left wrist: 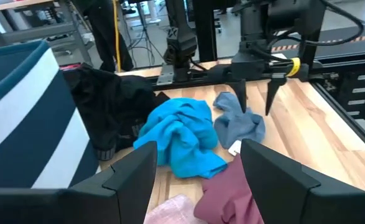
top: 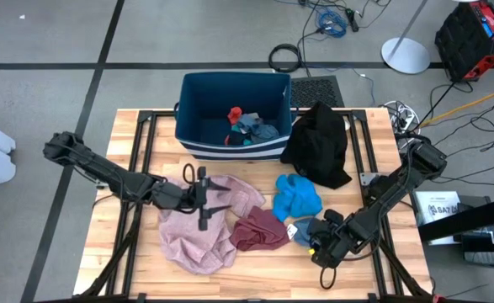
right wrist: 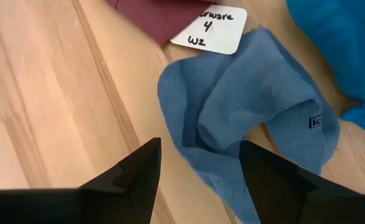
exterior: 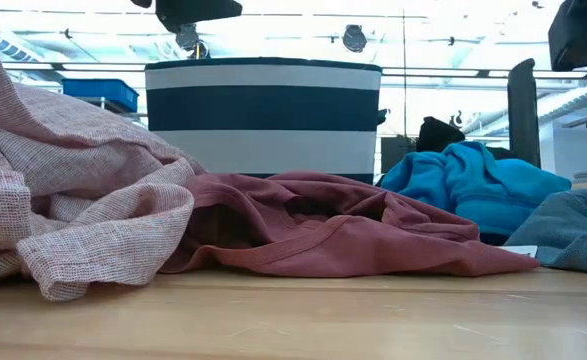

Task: Sort clothes
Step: Put the gray sock into the blue laundry organizer, then put the blue short into the blue laundry organizer

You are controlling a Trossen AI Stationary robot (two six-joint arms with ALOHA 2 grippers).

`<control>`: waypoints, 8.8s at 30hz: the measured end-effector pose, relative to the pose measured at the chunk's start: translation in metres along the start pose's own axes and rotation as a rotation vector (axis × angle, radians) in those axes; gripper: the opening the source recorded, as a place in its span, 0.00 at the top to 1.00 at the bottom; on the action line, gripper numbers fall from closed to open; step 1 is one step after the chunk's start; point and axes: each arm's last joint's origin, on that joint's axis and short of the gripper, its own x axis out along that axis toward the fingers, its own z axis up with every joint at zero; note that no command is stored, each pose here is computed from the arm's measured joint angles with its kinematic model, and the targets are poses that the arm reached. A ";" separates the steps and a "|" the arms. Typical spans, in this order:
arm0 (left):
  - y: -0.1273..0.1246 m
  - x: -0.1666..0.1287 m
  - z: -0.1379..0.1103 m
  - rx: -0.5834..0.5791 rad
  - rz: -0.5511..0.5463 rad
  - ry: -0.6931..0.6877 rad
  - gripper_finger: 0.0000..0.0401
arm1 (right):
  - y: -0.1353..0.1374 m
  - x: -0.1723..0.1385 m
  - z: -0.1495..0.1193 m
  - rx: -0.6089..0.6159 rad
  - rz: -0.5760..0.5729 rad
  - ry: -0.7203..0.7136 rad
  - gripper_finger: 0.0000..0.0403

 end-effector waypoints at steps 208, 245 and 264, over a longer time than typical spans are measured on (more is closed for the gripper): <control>0.041 0.013 0.001 0.080 0.181 0.005 0.40 | -0.025 -0.210 0.171 -0.466 -0.132 -0.656 0.99; 0.041 0.016 -0.001 0.048 -0.132 -0.020 0.40 | -0.208 -0.147 0.392 -0.399 0.086 -1.055 0.99; 0.042 0.016 -0.003 0.027 -0.128 0.005 0.40 | -0.245 -0.029 0.407 -0.282 0.092 -0.718 0.99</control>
